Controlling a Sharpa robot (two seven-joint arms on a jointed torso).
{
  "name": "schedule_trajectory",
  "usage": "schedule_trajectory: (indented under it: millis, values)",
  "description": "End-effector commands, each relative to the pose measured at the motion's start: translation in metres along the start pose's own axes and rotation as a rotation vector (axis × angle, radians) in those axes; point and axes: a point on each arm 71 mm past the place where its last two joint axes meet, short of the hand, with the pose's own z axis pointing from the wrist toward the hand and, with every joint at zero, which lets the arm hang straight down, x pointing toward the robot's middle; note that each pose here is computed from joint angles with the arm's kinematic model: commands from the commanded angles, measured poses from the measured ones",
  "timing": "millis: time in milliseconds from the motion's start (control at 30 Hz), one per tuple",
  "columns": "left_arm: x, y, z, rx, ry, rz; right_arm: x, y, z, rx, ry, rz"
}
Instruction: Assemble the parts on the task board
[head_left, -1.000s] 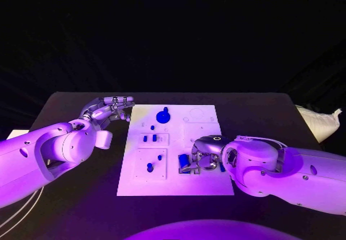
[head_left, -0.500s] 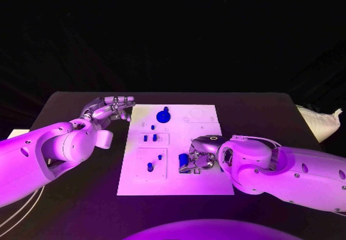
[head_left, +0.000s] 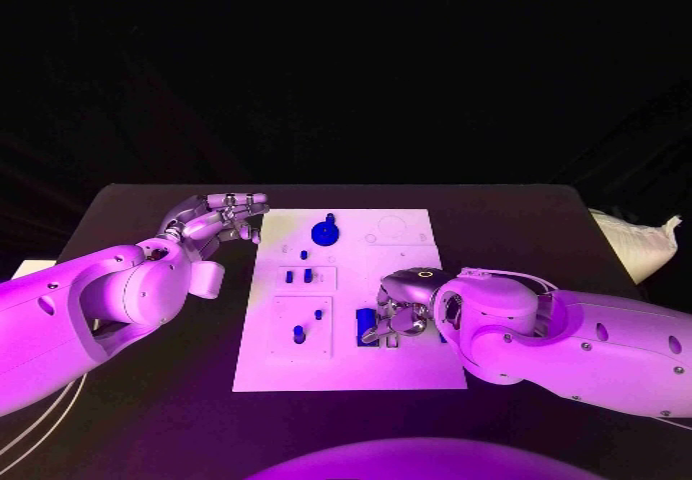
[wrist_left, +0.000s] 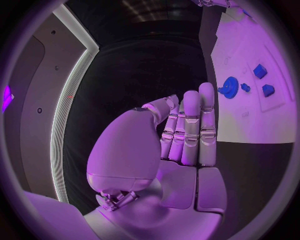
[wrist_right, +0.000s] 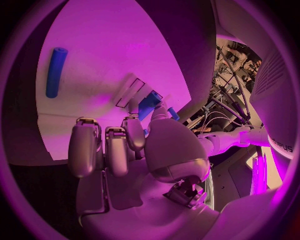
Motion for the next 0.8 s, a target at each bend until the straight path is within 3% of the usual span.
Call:
schedule_trajectory:
  millis: [33, 267, 467, 667, 800]
  values:
    - [0.0024, -0.0003, 0.0004, 0.003, 0.022, -0.003, -0.001, 0.0, -0.002, -0.007, -0.031, 0.015]
    - [0.0019, -0.0004, 0.0004, 0.004, 0.02, -0.004, -0.007, -0.005, -0.015, -0.025, -0.093, 0.142]
    - [0.0016, -0.0007, 0.0004, 0.011, 0.018, -0.004, -0.02, -0.031, -0.032, -0.026, -0.138, 0.301]
    - [0.0007, -0.0013, -0.0001, 0.019, 0.016, -0.003, -0.028, -0.052, -0.044, -0.02, -0.162, 0.169]
    - [0.0016, -0.001, -0.0001, 0.025, 0.019, -0.004, -0.029, -0.061, -0.048, 0.019, -0.175, 0.061]
